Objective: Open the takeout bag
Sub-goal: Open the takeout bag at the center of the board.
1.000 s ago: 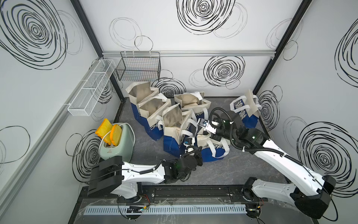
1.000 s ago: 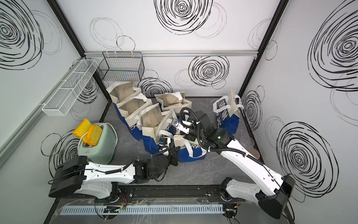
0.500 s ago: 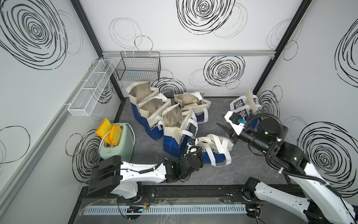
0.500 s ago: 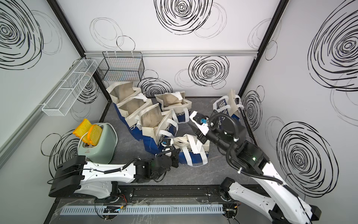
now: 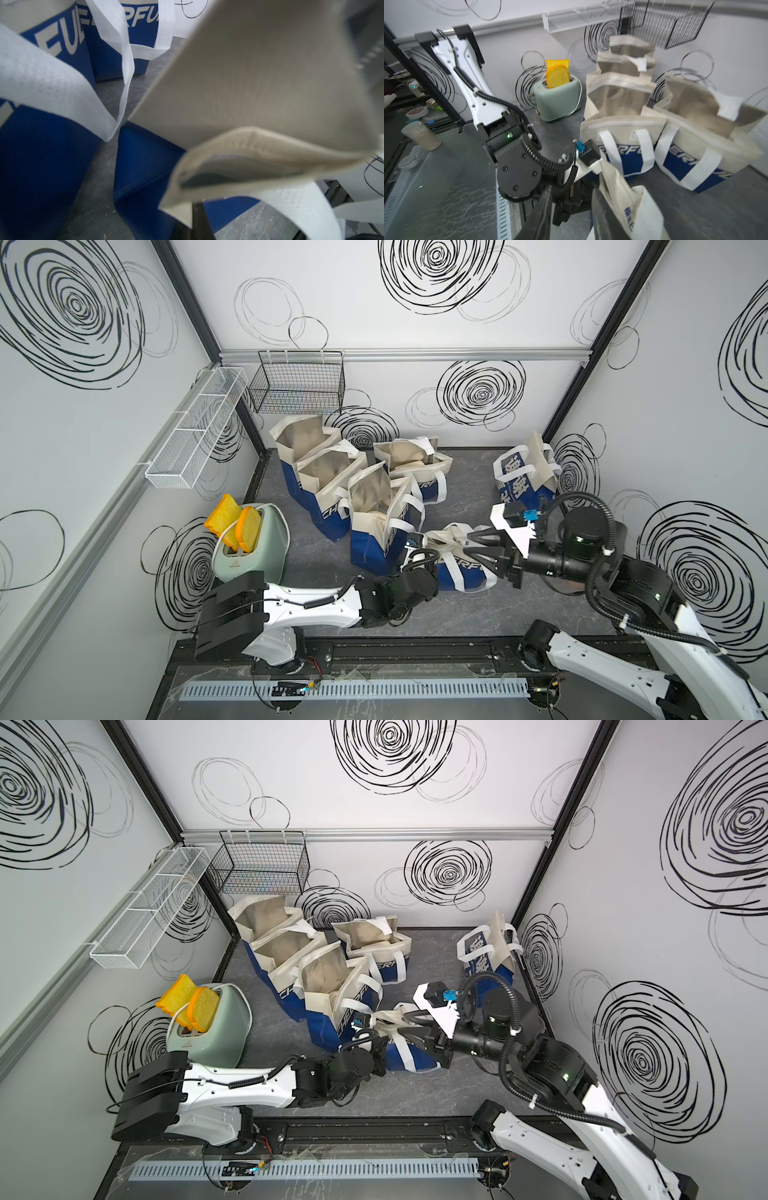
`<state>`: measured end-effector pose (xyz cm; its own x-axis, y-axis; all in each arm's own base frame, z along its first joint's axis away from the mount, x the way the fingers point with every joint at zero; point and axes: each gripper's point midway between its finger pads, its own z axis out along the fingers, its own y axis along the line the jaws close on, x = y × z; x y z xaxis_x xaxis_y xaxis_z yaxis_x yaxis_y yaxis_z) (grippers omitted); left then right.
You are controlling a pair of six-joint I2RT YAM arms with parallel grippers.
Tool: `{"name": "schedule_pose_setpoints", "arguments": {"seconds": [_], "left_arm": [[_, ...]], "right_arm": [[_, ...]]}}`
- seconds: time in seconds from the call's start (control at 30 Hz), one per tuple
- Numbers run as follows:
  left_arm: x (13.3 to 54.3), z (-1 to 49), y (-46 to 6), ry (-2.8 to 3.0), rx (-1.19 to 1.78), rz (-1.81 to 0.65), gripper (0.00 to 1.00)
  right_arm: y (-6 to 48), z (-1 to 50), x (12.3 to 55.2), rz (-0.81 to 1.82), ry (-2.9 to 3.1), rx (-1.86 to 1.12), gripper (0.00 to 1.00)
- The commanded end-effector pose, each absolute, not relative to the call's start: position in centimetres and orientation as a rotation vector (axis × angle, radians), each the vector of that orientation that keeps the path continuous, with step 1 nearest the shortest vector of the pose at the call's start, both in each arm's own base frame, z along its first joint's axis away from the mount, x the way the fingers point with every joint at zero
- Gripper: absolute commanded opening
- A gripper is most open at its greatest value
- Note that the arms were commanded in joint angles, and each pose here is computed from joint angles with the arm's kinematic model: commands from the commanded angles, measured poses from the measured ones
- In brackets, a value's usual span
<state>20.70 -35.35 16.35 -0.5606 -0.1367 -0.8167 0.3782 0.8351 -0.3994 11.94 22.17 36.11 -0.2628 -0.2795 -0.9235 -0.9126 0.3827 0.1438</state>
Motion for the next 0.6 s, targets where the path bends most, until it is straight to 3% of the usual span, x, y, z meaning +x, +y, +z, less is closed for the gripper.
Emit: {"name": "schedule_pose_setpoints", "arguments": {"seconds": [0.0,0.23,0.3,0.57], "left_arm": [[19.5,11.5,-33.8,2.211,0.326,-0.526,0.00],[19.8,12.0,-33.4,2.203,0.320,-0.527,0.00],[19.9,12.1,-33.4,2.202,0.320,-0.524,0.00],[20.3,12.8,-33.0,2.191,0.310,-0.524,0.00]], "right_arm": [[21.4,31.9,12.1,0.846,1.913,-1.012,0.40],[21.0,28.8,14.2,0.571,1.977,-0.981,0.41],[21.2,28.1,14.9,0.505,1.994,-0.973,0.45],[18.9,28.3,18.3,0.222,1.940,-0.821,0.47]]}}
